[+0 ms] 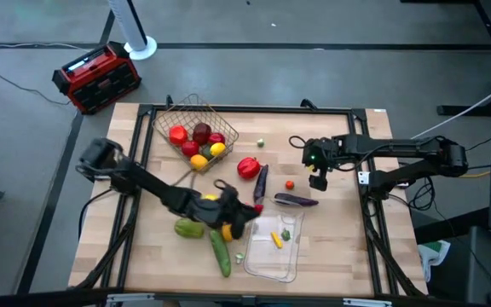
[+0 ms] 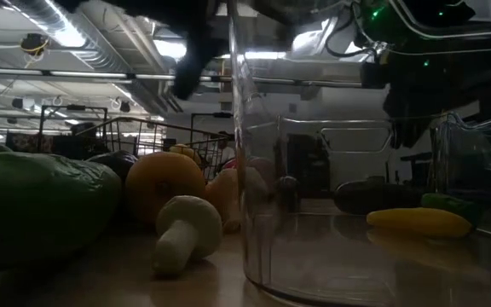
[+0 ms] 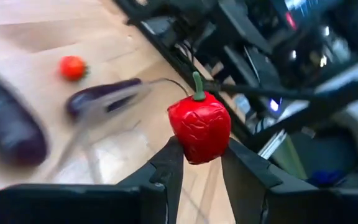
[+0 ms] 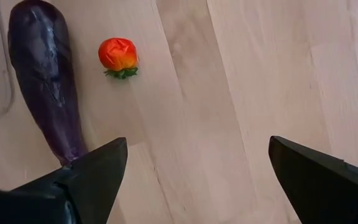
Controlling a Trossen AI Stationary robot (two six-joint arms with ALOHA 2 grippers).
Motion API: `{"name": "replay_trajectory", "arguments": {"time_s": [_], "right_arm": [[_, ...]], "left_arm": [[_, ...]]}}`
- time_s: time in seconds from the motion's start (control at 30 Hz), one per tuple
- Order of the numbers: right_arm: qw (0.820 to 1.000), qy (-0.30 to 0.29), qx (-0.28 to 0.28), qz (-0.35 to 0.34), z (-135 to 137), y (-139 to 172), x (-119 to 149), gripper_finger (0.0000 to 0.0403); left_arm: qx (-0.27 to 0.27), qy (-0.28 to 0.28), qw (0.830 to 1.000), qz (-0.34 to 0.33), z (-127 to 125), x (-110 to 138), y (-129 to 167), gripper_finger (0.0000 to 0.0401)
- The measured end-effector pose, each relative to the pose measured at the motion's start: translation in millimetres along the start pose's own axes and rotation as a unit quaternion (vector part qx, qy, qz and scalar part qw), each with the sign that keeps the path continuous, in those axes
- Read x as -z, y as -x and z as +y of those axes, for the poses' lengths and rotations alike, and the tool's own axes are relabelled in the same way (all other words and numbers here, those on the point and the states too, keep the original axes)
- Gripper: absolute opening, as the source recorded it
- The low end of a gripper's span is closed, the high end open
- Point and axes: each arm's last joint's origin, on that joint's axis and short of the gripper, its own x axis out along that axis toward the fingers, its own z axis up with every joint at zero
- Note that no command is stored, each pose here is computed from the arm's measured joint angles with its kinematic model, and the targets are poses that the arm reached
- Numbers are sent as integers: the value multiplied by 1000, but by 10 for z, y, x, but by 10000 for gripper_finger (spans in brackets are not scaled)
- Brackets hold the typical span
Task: Sort produce into baskets
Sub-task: Put the red chili pepper into the transparent bin
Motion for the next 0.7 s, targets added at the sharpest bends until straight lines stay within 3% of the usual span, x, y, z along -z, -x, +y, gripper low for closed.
{"name": "replay_trajectory", "arguments": {"time_s": [0.2, 0.6, 0.7], "right_arm": [[1000, 0, 0, -1, 0, 0, -2, 386], [1000, 0, 0, -2, 0, -1, -4, 386], [1000, 0, 0, -2, 0, -1, -4, 386]], "left_arm": [[-6, -75, 997, 17, -24, 160, -264, 100], [-54, -59, 996, 45, 106, 210, -290, 100], [-78, -24, 995, 50, 175, 193, -307, 100]]}}
